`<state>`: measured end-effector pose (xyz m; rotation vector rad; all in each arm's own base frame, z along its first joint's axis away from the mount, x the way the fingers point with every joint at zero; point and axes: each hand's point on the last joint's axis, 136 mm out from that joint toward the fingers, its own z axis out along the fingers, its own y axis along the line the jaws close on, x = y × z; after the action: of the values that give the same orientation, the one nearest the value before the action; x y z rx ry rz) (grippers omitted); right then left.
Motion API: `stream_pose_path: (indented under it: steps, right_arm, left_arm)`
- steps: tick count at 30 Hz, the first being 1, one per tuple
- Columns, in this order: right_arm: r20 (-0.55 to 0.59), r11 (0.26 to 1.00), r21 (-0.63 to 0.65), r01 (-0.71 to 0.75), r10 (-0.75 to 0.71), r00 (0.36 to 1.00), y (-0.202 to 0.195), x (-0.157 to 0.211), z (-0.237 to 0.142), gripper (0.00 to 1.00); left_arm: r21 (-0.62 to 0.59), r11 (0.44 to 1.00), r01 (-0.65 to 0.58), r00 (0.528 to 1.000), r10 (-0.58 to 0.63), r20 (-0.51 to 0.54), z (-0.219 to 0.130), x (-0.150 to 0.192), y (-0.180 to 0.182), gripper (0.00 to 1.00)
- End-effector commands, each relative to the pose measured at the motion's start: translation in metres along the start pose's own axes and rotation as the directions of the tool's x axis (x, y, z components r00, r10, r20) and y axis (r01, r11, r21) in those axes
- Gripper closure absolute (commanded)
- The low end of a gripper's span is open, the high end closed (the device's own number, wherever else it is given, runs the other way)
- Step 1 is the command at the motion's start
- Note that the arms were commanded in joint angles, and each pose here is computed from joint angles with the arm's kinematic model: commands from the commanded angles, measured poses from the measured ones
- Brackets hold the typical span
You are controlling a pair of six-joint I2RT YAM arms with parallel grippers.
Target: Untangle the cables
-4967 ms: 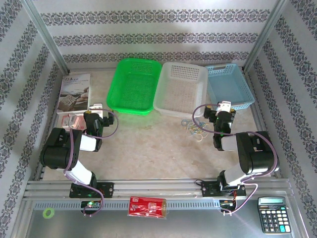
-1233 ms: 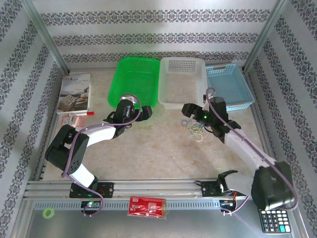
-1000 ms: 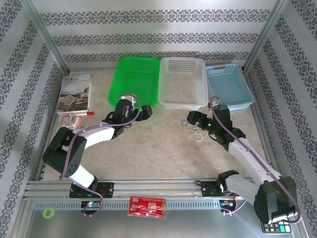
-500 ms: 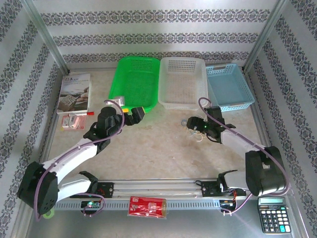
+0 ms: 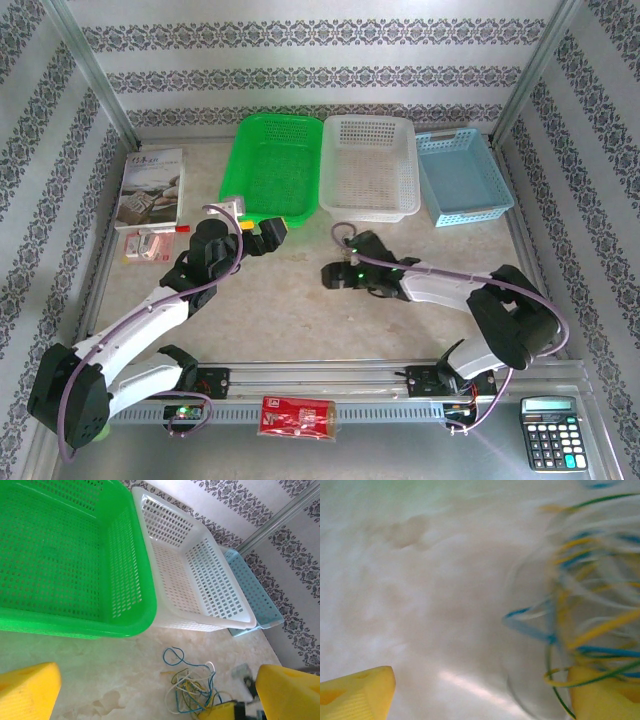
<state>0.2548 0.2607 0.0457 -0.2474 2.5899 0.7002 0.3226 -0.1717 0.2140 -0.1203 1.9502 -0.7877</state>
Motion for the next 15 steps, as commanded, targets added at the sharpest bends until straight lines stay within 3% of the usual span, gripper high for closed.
stream_pose_path:
  steps: [1, 4, 7, 15]
  right_arm:
    - [0.045, 0.996, -0.078, 0.052, -0.049, 0.998, 0.054, -0.011, 0.000, 0.12]
    - [0.061, 0.989, -0.131, 0.071, -0.063, 0.996, 0.080, -0.015, -0.014, 0.13]
    - [0.120, 0.990, -0.125, 0.062, -0.047, 0.992, 0.080, -0.029, -0.040, 0.12]
    - [0.240, 0.998, -0.053, -0.031, 0.043, 0.970, 0.032, -0.046, -0.100, 0.12]
  left_arm:
    - [-0.012, 1.000, 0.010, 1.000, -0.010, 0.011, -0.007, -0.001, -0.001, 0.00]
    - [-0.018, 1.000, 0.011, 0.999, -0.011, 0.033, -0.015, -0.005, -0.001, 0.00]
    - [-0.024, 1.000, 0.017, 0.999, -0.016, 0.051, -0.023, -0.009, 0.000, 0.00]
    - [-0.016, 0.999, 0.034, 0.997, -0.033, 0.063, -0.037, -0.006, 0.002, 0.00]
